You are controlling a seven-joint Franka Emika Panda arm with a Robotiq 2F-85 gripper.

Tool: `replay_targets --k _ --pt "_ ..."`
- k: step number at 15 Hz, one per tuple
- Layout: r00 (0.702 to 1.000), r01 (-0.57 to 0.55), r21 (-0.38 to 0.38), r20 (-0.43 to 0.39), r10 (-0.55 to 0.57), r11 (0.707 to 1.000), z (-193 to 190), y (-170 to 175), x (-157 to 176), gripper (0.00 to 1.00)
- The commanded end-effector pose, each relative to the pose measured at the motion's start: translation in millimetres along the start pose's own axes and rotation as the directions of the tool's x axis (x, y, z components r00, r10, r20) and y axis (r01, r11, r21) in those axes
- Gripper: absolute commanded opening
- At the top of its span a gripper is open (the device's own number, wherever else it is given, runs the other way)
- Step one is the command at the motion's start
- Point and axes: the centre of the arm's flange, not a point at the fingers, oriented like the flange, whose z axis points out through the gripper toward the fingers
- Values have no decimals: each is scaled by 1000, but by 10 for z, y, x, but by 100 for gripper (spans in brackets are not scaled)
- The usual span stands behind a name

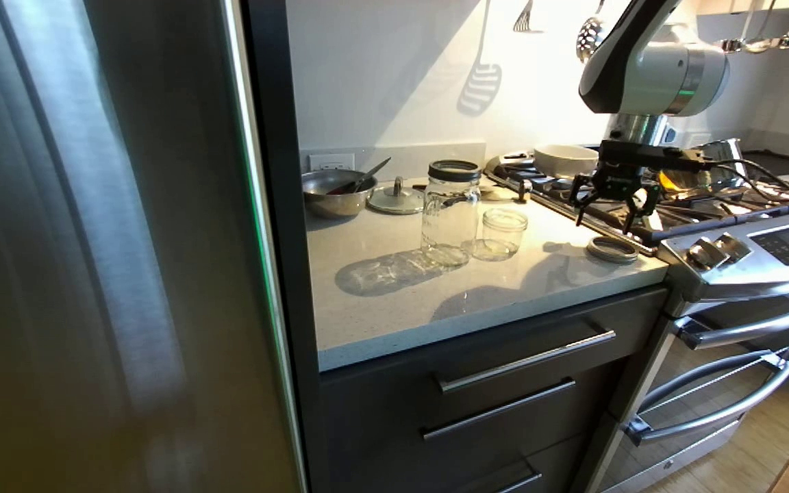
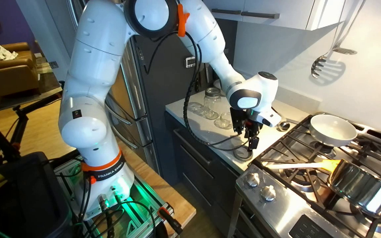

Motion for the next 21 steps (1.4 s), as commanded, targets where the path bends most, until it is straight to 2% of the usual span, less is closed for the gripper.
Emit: replay_targets --k 1,2,5,6,7,8,9,11,16,21 --pt "999 -46 30 -11 46 999 126 -29 84 60" --pt "999 -49 30 -6 49 998 147 -38 85 84" --pt "998 -59 31 3 59 998 192 -66 87 96" --pt "998 -60 33 6 60 998 204 -74 89 84" --pt "998 -60 33 4 60 998 216 -80 93 65" --pt "998 -61 34 4 61 998 225 -85 94 64" --pt "998 -63 36 5 63 997 231 -88 93 58" --pt "998 -64 36 7 64 997 240 -94 93 40" --pt "998 -60 40 -1 60 997 197 -119 117 3" --pt "999 -40 52 -18 41 998 39 -238 95 0"
